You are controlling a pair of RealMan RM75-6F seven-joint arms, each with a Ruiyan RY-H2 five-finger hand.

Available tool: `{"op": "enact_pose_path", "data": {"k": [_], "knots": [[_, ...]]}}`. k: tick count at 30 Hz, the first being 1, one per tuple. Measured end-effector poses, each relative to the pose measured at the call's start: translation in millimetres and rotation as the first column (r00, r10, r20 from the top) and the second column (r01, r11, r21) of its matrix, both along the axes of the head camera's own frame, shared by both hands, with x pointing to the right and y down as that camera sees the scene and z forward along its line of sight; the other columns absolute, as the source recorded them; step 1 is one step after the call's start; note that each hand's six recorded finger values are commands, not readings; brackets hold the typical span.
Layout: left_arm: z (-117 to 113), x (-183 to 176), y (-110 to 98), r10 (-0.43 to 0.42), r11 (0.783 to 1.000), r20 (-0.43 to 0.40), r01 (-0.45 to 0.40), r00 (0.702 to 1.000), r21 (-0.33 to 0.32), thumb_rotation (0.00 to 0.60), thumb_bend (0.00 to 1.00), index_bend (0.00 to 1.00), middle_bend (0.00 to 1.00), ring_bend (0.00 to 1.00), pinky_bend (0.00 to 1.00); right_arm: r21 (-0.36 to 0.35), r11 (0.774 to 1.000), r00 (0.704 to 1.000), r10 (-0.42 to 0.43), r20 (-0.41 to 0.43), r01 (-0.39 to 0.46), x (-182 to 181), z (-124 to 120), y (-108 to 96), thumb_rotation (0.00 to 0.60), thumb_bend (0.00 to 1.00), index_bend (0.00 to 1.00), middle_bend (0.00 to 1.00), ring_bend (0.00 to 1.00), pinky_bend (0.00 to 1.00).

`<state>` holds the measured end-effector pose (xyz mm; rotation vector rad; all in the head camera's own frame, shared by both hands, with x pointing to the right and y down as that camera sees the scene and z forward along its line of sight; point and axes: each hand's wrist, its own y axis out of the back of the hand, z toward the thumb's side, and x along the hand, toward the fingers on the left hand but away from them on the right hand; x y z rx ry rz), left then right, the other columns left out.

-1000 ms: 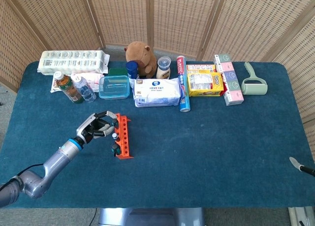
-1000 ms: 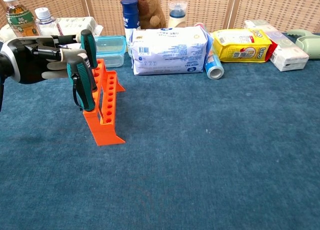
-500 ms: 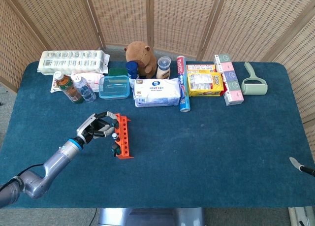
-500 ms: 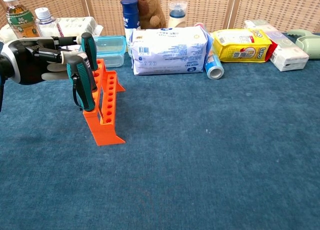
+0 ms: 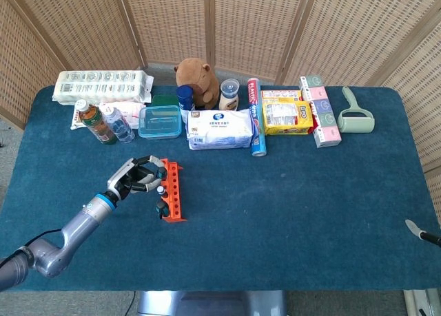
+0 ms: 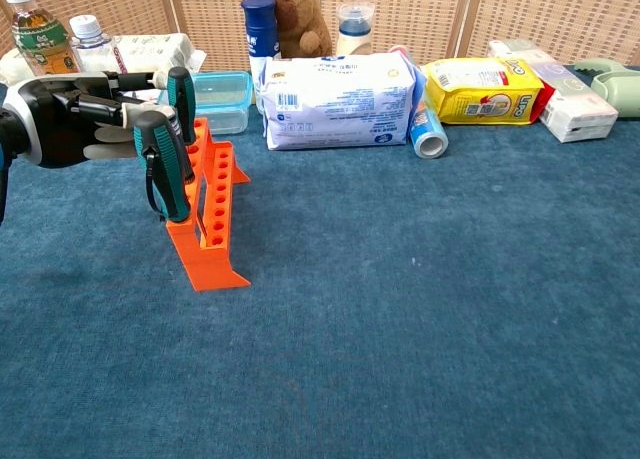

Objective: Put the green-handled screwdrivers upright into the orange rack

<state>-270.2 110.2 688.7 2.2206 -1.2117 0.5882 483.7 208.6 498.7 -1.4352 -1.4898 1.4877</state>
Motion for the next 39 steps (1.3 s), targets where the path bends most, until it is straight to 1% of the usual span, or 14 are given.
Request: {"op": "enact_pose_path", "data": {"k": [10, 17, 23, 28, 32, 36, 39], "knots": [[0, -1, 0, -0.001, 1.000, 0.011, 0.001, 1.000, 0.014, 0.600, 0.24, 0.39, 0.96, 0.97, 0.99, -0.003, 1.000, 1.000, 0.001, 0.001, -0.001, 0, 0, 0, 0.600, 0.09, 0.07, 0.06, 0.00, 0.00], [-4, -1, -1, -0.009, 1.000, 0.004, 0.009, 1.000, 0.025, 0.600, 0.24, 0.38, 0.96, 0.97, 0.99, -0.003, 1.000, 1.000, 0.001, 0.003, -0.001, 0, -1, 0, 0.600, 0.09, 0.07, 0.06, 0.00, 0.00], [-12, -3, -2, -0.008, 0.999, -0.004, 0.009, 1.000, 0.048, 0.600, 0.23, 0.38, 0.96, 0.97, 0.99, -0.002, 1.000, 1.000, 0.000, 0.003, 0.000, -1, -1, 0, 0.600, 0.09, 0.07, 0.06, 0.00, 0.00], [-21, -5, -1, 0.001, 0.998, -0.004, -0.001, 1.000, 0.068, 0.600, 0.23, 0.38, 0.96, 0.97, 0.99, -0.003, 1.000, 1.000, -0.003, 0.004, 0.003, -2, -1, 1, 0.600, 0.09, 0.07, 0.06, 0.00, 0.00], [-31, -9, -4, -0.007, 0.996, -0.018, 0.008, 1.000, 0.086, 0.600, 0.23, 0.39, 0.96, 0.97, 0.99, -0.007, 1.000, 1.000, -0.004, 0.005, 0.005, -2, 0, 1, 0.600, 0.09, 0.07, 0.06, 0.00, 0.00], [-47, -18, -13, -0.029, 0.992, -0.033, 0.033, 0.999, 0.126, 0.600, 0.24, 0.38, 0.96, 0.97, 0.99, -0.010, 1.000, 1.000, -0.008, 0.007, 0.008, -3, 0, 1, 0.600, 0.09, 0.07, 0.06, 0.00, 0.00], [-62, -26, -21, -0.034, 0.985, -0.030, 0.039, 0.999, 0.168, 0.600, 0.24, 0.38, 0.93, 0.96, 0.98, -0.011, 1.000, 1.000, -0.009, 0.009, 0.009, -4, 0, 1, 0.600, 0.09, 0.07, 0.06, 0.00, 0.00]]}}
